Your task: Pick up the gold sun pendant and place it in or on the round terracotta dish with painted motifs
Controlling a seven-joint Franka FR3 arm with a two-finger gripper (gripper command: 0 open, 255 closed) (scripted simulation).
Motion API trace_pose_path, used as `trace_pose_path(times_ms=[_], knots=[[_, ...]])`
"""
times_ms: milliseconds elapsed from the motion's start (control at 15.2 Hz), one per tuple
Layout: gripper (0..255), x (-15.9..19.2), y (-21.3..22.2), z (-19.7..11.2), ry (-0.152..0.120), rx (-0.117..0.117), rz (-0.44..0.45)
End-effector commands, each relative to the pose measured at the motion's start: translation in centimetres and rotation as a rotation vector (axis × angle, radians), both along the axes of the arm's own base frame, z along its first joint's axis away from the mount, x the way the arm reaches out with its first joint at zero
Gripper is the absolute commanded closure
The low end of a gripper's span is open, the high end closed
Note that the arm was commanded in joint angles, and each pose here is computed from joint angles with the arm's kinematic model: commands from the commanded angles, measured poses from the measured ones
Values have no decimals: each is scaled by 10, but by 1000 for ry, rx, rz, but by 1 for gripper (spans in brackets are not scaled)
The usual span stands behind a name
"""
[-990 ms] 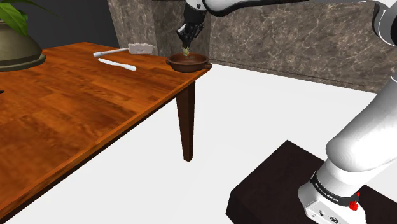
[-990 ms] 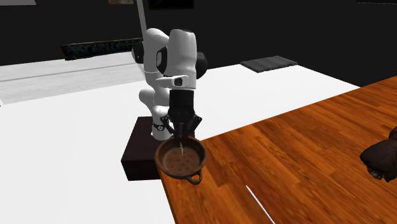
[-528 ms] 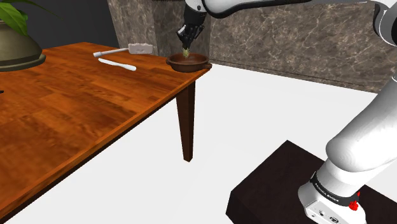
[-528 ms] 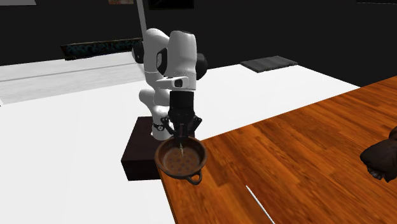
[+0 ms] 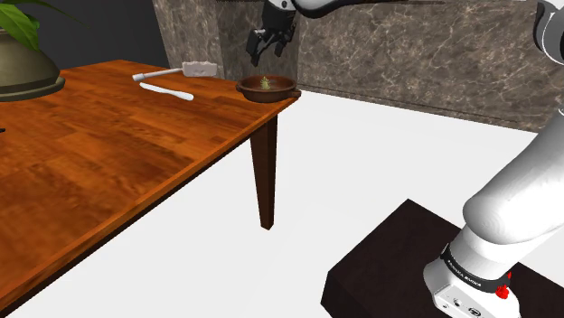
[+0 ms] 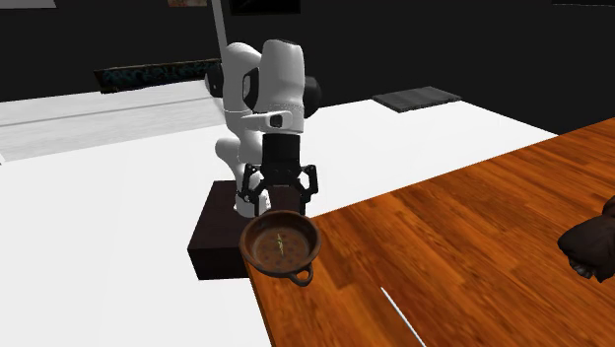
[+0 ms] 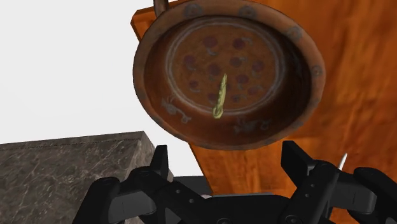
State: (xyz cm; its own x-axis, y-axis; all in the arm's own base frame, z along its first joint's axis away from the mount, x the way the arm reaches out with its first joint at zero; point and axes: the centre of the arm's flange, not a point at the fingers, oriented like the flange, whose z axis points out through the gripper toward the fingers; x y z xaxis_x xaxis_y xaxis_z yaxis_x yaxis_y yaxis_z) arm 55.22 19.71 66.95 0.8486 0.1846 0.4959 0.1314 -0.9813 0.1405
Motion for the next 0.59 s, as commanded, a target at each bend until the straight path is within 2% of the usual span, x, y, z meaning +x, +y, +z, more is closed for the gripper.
trace_pose_path(times_ms=[0,66,528], knots=[[0,-15,2,21,0,0,0],[0,-20,3,30,0,0,0],[0,-20,3,30,0,0,0]])
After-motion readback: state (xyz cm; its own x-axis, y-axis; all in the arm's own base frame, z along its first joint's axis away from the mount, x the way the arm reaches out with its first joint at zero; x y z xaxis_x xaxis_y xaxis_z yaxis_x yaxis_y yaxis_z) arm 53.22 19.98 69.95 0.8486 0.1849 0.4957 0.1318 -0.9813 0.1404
